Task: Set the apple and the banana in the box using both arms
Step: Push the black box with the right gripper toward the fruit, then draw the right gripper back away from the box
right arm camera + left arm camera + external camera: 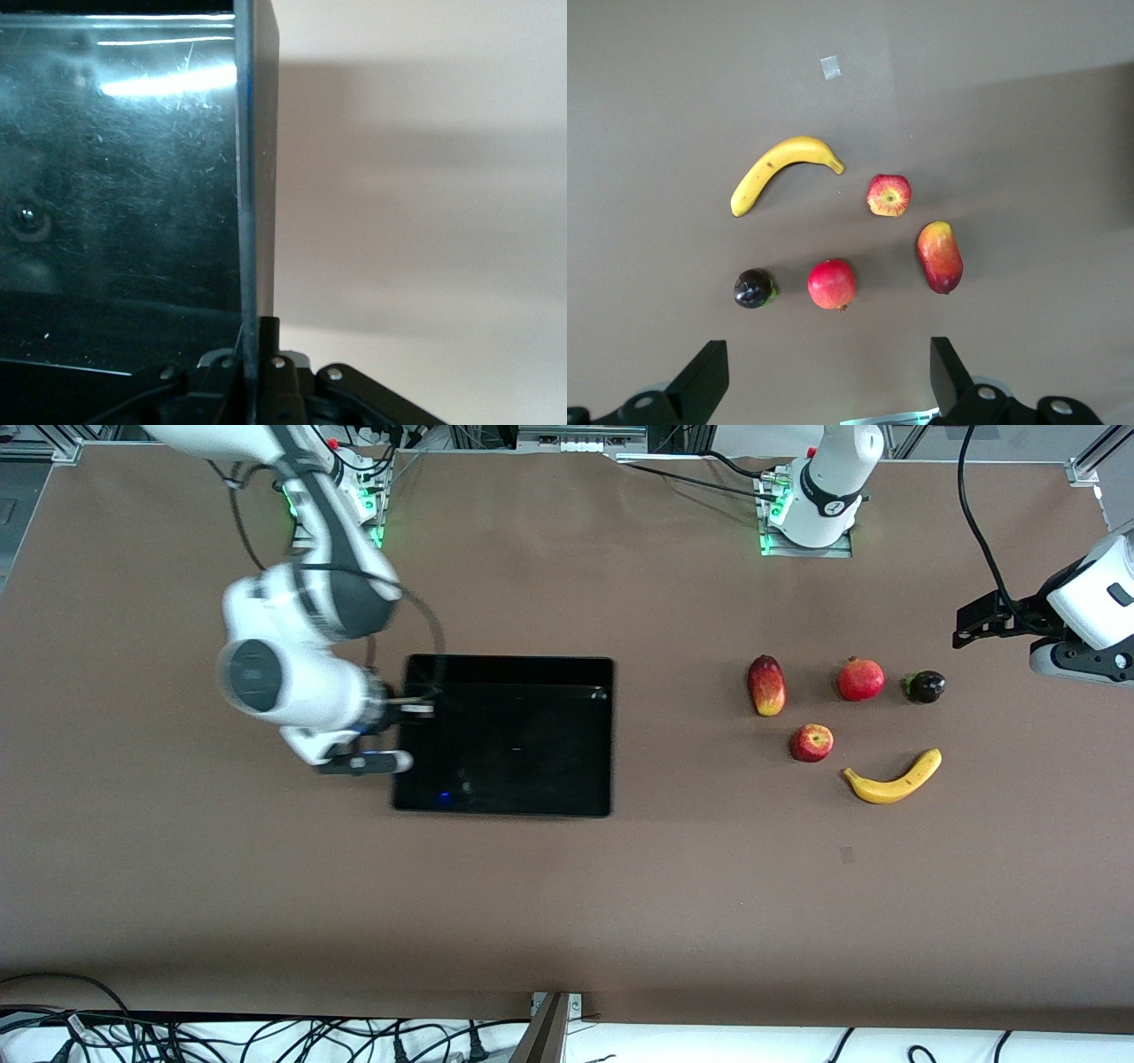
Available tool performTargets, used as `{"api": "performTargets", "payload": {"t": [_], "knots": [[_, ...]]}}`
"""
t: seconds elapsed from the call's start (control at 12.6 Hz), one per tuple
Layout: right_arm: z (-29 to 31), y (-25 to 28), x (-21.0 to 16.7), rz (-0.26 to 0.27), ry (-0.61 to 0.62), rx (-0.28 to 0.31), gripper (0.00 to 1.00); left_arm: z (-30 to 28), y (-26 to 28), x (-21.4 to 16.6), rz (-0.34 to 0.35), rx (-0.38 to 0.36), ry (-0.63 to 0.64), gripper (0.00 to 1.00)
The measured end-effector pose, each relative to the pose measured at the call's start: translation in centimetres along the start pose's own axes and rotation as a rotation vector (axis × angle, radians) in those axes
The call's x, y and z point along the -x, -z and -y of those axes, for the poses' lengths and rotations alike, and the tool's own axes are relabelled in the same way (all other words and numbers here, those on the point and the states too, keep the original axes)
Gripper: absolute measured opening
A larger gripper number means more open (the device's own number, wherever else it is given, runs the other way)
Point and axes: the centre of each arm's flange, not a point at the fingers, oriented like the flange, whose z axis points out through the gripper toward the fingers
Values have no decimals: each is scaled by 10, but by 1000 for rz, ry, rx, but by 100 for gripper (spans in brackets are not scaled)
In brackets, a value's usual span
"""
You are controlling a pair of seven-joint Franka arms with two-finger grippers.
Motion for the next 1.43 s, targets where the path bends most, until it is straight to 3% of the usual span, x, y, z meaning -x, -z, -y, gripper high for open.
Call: {"api": "performTargets", "payload": {"t": [0.16,0.32,0.47,0.71,0.79,1.11,1.43], "knots": [[72,-52,2,3,-13,22,3,2,0,0,0,1,4,100],[112,-90,0,-54,-45,2,3,3,0,0,1,1,6,100],[133,-112,1,-89,-57,-15,3,4,-1,0,1,2,7,100],[151,-121,12,-101,-36,-20,3,5,-2,-1,3,2,8,100],[154,-121,14,-105,-32,-22,9,5,-2,-1,4,2,9,100],[159,-104,11,-131,-27,-38,54,6,-3,-1,5,3,10,100],[103,-10,-13,-161,-113,-19,99,2,-3,-2,4,2,3,100]]}}
